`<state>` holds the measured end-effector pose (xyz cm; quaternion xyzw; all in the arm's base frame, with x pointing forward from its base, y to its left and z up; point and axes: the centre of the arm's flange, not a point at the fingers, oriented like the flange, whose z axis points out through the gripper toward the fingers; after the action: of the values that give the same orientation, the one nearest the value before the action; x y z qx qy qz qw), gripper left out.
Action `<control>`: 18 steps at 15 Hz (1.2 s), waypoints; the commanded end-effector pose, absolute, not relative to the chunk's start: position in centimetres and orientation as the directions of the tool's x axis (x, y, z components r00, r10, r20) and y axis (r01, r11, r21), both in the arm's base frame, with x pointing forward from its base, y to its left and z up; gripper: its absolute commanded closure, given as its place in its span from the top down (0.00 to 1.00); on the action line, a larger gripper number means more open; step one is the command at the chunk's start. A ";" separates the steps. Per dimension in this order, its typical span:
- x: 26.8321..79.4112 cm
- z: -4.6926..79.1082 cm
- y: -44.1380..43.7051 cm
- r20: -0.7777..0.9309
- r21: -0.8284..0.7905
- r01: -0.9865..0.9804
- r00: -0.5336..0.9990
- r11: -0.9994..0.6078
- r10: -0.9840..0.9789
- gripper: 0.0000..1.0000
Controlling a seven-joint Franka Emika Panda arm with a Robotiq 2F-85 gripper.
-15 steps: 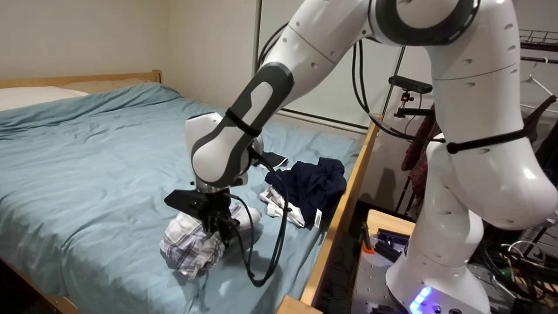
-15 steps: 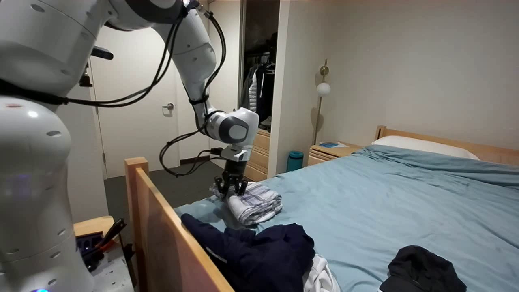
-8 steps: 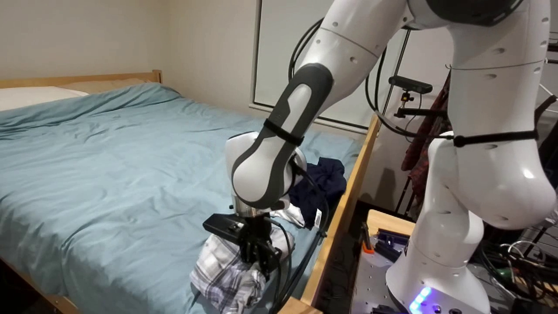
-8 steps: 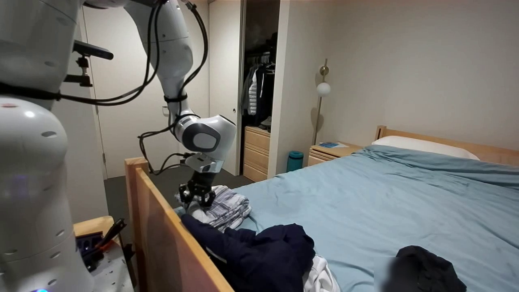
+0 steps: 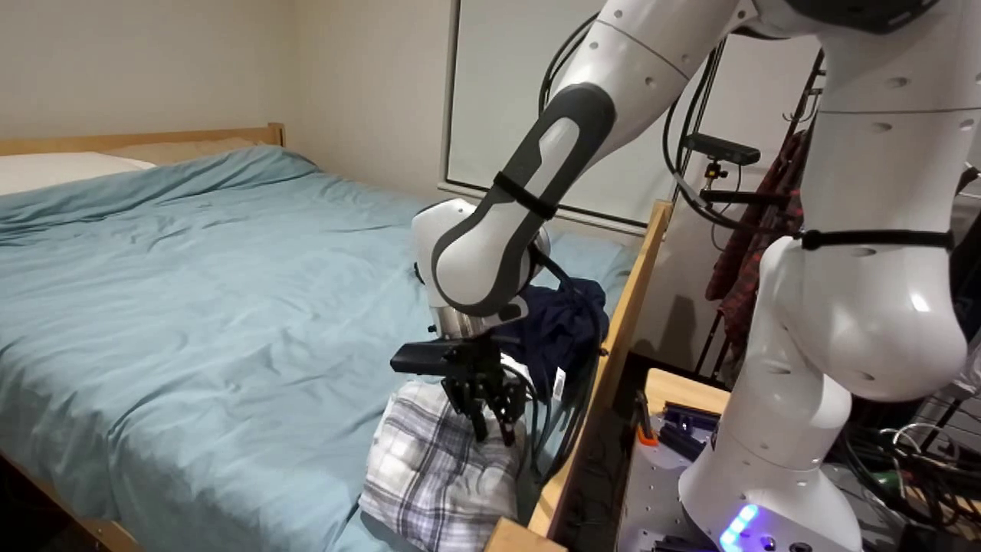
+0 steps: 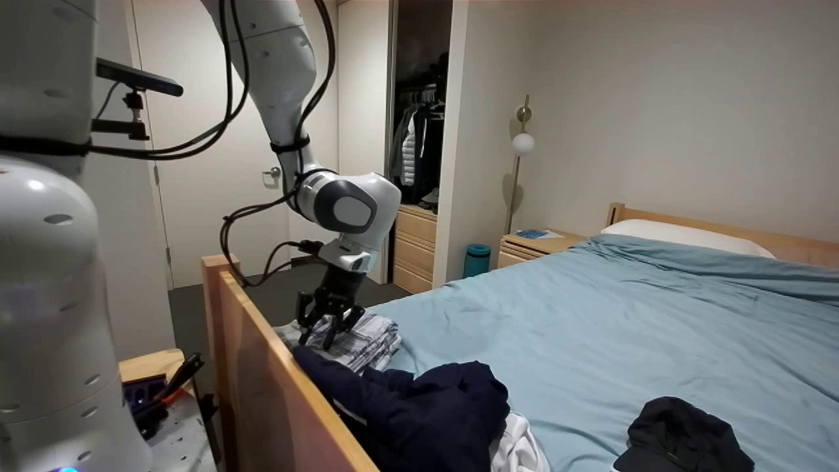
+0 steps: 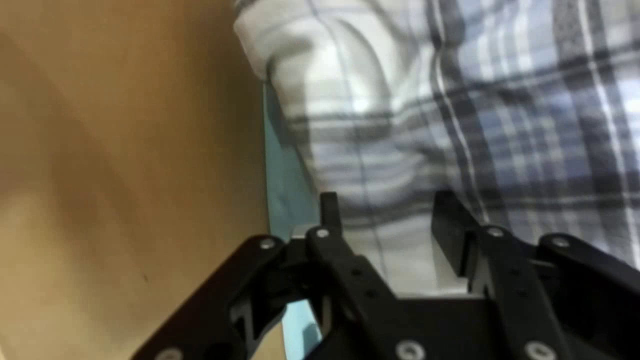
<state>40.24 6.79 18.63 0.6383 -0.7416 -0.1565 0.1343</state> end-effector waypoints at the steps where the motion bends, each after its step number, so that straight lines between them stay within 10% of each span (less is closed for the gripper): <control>1: 44.4 22.3 4.5 0.024 0.399 -0.916 0.051 -0.037 -0.998 0.83; 4: 48.6 25.7 3.5 0.045 0.423 -0.890 0.207 -0.169 -0.977 1.00; 11: 49.2 26.5 3.7 0.050 0.415 -0.892 0.216 -0.176 -0.975 1.00; 18: 51.1 27.3 -1.3 0.163 0.430 -0.776 0.569 -0.461 -0.806 1.00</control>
<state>50.19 1.28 26.73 0.8191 -0.5212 -0.0592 0.2324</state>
